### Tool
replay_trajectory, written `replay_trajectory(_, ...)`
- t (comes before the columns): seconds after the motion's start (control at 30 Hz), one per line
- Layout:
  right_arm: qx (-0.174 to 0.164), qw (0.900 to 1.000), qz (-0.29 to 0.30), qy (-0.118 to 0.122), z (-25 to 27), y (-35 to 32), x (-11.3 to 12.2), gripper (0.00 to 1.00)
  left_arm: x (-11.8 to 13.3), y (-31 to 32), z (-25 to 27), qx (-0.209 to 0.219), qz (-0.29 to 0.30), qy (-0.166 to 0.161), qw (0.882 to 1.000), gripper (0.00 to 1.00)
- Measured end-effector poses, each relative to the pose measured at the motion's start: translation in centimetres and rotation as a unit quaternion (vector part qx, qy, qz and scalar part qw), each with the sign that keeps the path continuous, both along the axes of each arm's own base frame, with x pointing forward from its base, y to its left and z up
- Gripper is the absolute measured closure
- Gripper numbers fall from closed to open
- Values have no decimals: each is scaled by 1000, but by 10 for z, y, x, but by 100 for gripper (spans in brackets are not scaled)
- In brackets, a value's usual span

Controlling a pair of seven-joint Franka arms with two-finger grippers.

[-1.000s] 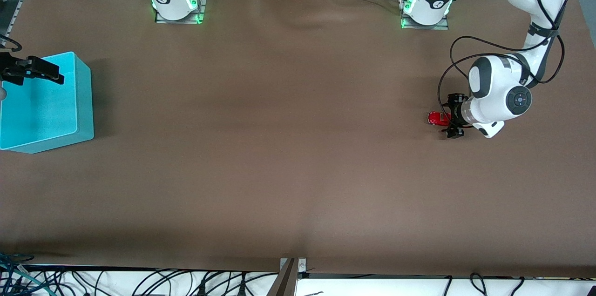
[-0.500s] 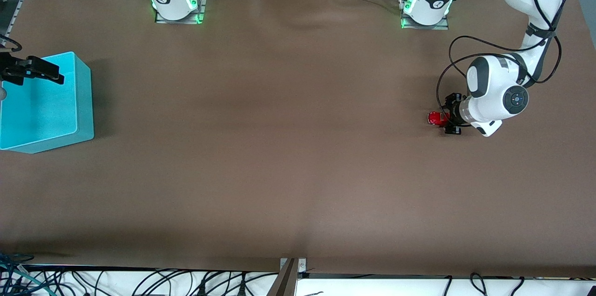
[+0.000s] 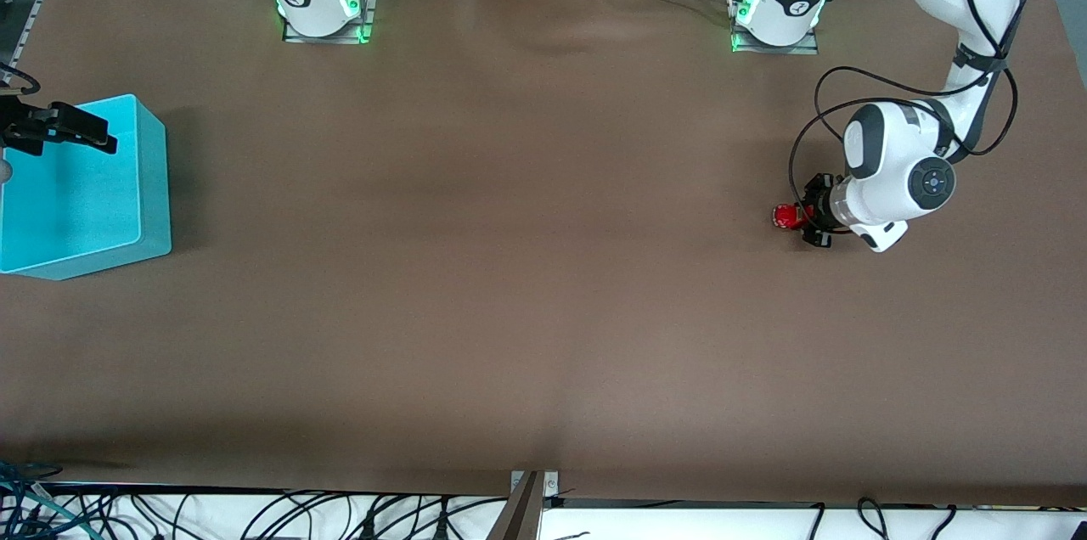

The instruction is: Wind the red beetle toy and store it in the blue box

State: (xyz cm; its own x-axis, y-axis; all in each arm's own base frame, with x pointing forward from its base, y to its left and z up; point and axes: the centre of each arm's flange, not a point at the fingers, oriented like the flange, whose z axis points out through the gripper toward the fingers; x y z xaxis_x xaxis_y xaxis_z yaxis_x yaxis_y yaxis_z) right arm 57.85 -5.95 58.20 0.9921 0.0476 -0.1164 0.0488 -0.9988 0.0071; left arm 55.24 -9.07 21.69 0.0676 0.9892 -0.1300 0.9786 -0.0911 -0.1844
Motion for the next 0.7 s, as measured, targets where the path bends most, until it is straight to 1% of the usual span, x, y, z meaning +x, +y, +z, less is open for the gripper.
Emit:
replay_trajectory(0.17, 0, 1000, 0, 0, 0, 0, 0, 0, 5, -34, 5, 5, 55, 4, 998, 55)
replay_trajectory(0.27, 0, 1000, 0, 0, 0, 0, 0, 0, 7, -48, -3, 8, 73, 11, 997, 55)
replay_trajectory(0.53, 0, 1000, 0, 0, 0, 0, 0, 0, 6, -63, -37, 13, 78, 37, 996, 55)
replay_trajectory(0.7, 0, 1000, 0, 1, 0, 0, 0, 0, 7, -64, -37, 13, 74, 40, 996, 55)
